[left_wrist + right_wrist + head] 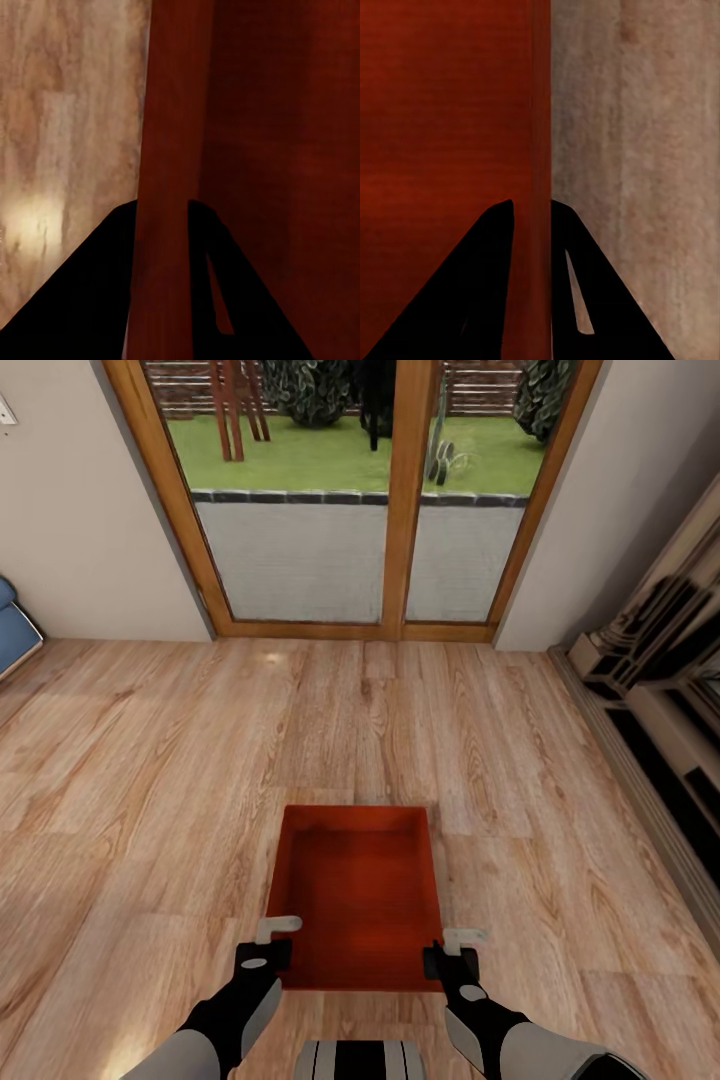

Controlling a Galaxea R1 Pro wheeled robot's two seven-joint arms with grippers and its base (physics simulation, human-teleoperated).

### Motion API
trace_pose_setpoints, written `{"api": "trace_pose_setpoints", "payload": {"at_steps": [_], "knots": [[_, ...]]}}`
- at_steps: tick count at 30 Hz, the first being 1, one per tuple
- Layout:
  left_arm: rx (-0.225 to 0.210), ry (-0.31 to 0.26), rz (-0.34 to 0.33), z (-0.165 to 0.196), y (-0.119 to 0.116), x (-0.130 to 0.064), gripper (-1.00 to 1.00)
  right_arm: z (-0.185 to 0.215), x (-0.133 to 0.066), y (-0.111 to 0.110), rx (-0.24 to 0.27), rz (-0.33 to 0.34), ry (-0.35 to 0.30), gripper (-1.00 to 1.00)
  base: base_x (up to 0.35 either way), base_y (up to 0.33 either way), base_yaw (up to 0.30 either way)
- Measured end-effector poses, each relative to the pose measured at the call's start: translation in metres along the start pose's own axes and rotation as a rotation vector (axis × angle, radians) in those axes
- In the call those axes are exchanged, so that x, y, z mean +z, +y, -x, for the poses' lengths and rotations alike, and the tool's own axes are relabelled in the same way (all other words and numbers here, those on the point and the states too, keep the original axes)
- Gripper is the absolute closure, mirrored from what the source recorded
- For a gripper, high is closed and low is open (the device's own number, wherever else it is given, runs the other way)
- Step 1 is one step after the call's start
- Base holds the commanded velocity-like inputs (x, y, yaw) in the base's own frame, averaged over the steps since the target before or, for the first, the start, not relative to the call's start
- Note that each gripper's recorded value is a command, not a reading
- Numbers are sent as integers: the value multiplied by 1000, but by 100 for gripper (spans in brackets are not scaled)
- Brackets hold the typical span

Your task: Move the two storage containers from the living room to the garage. In the garage, place one container on the floor and stack the other container on top of it (either order is fine).

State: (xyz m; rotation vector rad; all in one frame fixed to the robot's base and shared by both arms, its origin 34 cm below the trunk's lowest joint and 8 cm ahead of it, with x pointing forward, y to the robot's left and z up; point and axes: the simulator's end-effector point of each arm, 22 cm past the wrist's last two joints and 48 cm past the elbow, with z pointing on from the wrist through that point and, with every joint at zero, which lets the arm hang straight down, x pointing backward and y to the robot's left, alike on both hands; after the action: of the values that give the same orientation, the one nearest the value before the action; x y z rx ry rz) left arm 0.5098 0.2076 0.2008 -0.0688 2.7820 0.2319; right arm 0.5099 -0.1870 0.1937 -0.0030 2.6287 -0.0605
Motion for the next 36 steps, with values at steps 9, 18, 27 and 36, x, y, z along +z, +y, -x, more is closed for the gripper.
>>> {"api": "trace_pose_setpoints", "payload": {"at_steps": [9, 18, 27, 36], "knots": [[-2, -2, -1, 1, -2, 0, 100, 0, 0, -1, 9, -5, 1, 100, 0, 0, 0], [-1, 7, 0, 3, 1, -9, 100, 7, -8, -1, 8, -5, 3, 100, 0, 0, 0], [-1, 8, 0, 13, 4, -26, 100, 20, -23, -2, 8, -6, 4, 100, 0, 0, 0], [-1, 7, 0, 24, 6, -42, 100, 33, -38, -3, 8, -5, 4, 100, 0, 0, 0]]}}
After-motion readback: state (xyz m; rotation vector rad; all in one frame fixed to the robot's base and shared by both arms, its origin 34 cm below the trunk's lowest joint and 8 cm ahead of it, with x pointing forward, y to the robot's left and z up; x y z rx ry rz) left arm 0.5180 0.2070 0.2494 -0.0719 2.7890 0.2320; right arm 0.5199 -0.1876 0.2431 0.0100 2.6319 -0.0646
